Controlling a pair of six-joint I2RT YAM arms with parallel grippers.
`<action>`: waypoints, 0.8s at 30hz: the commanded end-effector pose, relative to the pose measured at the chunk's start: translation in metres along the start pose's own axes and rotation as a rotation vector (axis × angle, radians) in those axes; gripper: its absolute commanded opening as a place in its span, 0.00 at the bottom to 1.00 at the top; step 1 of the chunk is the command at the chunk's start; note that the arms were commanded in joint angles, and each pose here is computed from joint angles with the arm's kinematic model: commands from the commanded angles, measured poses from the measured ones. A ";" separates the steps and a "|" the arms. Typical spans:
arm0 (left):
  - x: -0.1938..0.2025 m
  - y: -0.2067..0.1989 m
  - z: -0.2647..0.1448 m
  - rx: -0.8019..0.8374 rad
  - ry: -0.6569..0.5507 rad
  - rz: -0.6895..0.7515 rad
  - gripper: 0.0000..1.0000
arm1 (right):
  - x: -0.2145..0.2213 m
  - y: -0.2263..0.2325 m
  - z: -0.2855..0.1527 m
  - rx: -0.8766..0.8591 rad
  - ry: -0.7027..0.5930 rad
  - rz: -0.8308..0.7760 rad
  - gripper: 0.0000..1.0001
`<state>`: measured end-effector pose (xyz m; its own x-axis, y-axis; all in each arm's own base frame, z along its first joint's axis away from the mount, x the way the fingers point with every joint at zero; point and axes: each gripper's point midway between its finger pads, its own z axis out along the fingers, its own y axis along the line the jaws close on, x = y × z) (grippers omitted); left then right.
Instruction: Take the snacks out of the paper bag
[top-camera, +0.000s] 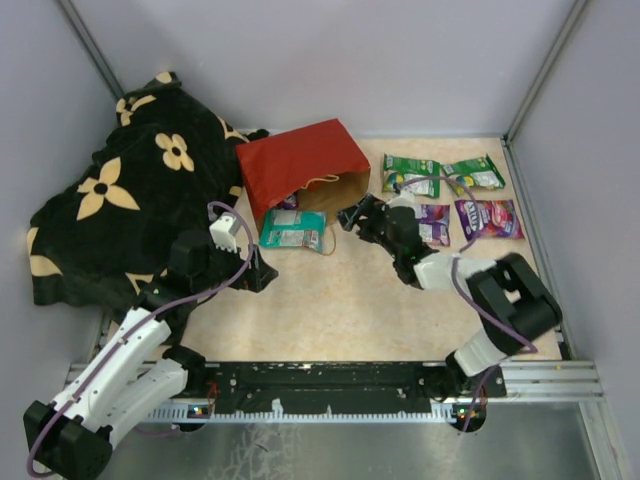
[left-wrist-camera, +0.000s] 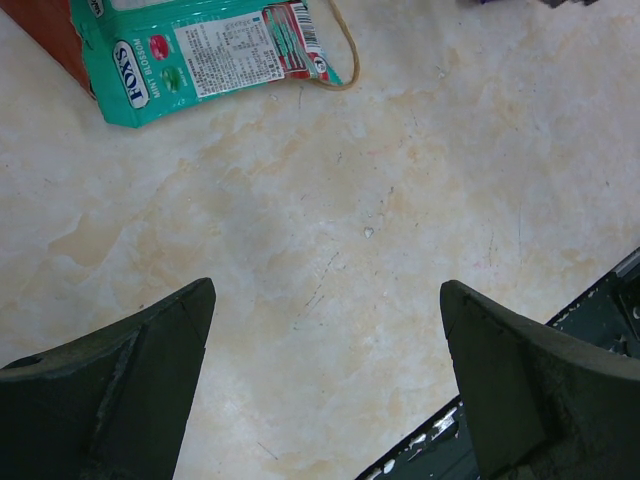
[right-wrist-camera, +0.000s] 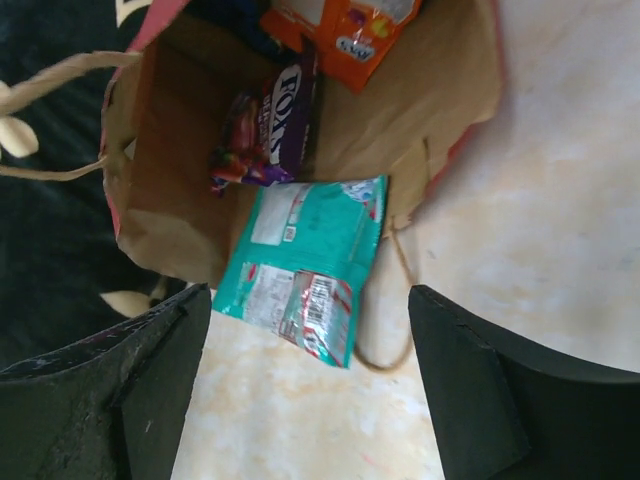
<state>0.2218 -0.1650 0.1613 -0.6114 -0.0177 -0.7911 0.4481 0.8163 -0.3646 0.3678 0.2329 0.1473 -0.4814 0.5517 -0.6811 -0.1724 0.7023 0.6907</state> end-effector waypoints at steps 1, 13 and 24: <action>-0.004 -0.003 -0.003 0.018 -0.013 0.019 1.00 | -0.016 0.058 0.037 -0.211 -0.105 0.207 0.75; -0.005 -0.006 -0.004 0.031 -0.021 0.024 1.00 | 0.053 0.058 0.148 -0.092 -0.059 0.273 0.59; -0.004 -0.010 -0.003 0.053 -0.012 0.030 1.00 | 0.065 0.055 0.202 0.013 -0.102 0.268 0.47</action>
<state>0.2187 -0.1677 0.1643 -0.6059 -0.0114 -0.7955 0.4706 0.8011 -0.3699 0.4822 0.3828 0.0735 -0.4802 0.7318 -0.4836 -0.0363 0.5343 0.8445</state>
